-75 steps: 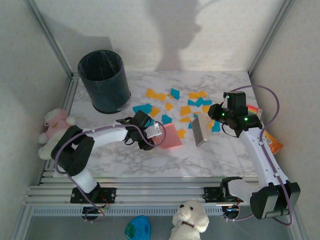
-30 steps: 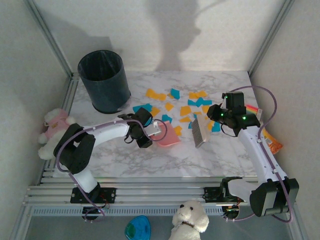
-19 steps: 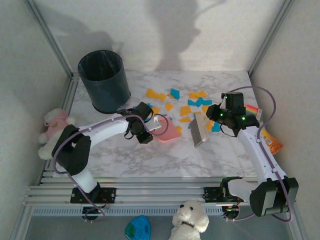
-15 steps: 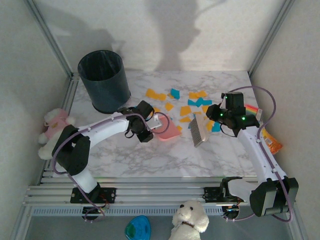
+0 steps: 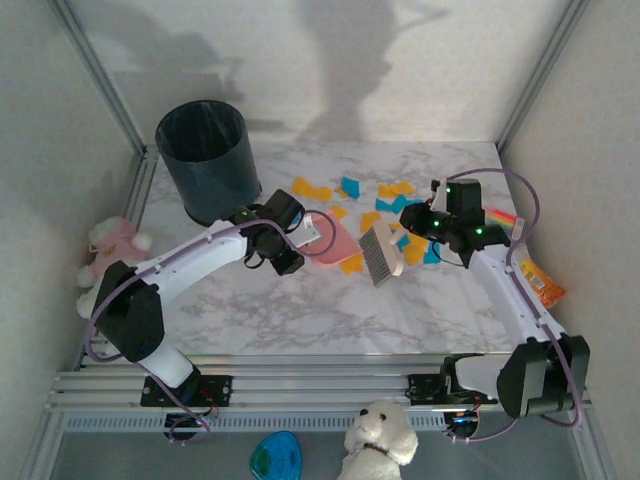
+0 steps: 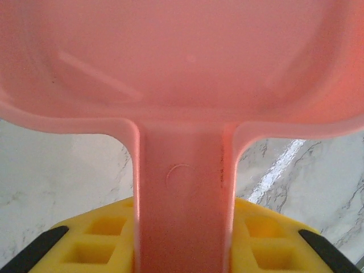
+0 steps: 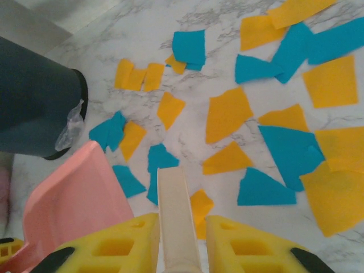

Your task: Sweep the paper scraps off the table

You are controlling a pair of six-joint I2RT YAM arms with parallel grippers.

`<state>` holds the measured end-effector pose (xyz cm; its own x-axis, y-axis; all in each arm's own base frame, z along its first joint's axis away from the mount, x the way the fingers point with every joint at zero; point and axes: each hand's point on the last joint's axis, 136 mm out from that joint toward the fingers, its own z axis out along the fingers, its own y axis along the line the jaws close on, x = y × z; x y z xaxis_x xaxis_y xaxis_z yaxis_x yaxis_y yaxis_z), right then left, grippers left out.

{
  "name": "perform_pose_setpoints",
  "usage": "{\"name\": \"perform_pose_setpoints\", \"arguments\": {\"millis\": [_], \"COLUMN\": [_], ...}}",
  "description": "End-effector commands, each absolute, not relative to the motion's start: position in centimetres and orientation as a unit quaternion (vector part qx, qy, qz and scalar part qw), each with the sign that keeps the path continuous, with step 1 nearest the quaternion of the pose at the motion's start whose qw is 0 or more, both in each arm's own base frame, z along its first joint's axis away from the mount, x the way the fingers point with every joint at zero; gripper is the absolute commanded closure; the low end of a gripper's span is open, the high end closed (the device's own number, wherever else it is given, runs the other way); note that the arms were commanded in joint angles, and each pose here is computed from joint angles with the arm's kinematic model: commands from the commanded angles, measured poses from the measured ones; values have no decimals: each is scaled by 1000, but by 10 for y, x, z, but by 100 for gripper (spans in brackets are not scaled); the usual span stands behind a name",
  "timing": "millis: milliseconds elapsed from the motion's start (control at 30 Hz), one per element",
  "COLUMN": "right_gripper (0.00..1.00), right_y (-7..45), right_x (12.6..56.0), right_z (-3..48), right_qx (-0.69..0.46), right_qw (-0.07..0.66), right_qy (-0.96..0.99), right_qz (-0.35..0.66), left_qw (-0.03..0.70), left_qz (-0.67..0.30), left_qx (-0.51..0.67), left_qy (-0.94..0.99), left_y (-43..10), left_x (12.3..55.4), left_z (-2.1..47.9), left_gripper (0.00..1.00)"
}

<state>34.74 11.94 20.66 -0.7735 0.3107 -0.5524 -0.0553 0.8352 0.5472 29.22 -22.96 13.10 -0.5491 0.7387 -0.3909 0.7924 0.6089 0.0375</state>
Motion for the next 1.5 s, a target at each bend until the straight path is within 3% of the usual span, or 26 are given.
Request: {"name": "perform_pose_setpoints", "arguments": {"millis": [0,400,833,1167,1467], "right_gripper": [100,100,100,100,100], "right_y": [137,157,129,124,128], "right_x": [357,365,343,335,334], "right_z": [208,166,137,152,196], "right_qx": [61,44,33,28,20], "right_qw": [328,274,248,264,321], "right_qy": [888,909,945,941,917], "right_qz": [317,310,213,208,236], "left_qw": [198,207,162,101,65], "left_qz": [-41,-22,-66,-74,-72], "left_qx": [425,465,520,539,545], "left_qy": [883,861,836,833,833], "left_y": [-210,-192,-203,-209,-217], "left_x": [288,268,240,222,213], "left_z": [144,151,134,106,85], "left_gripper": [100,100,100,100,100]}}
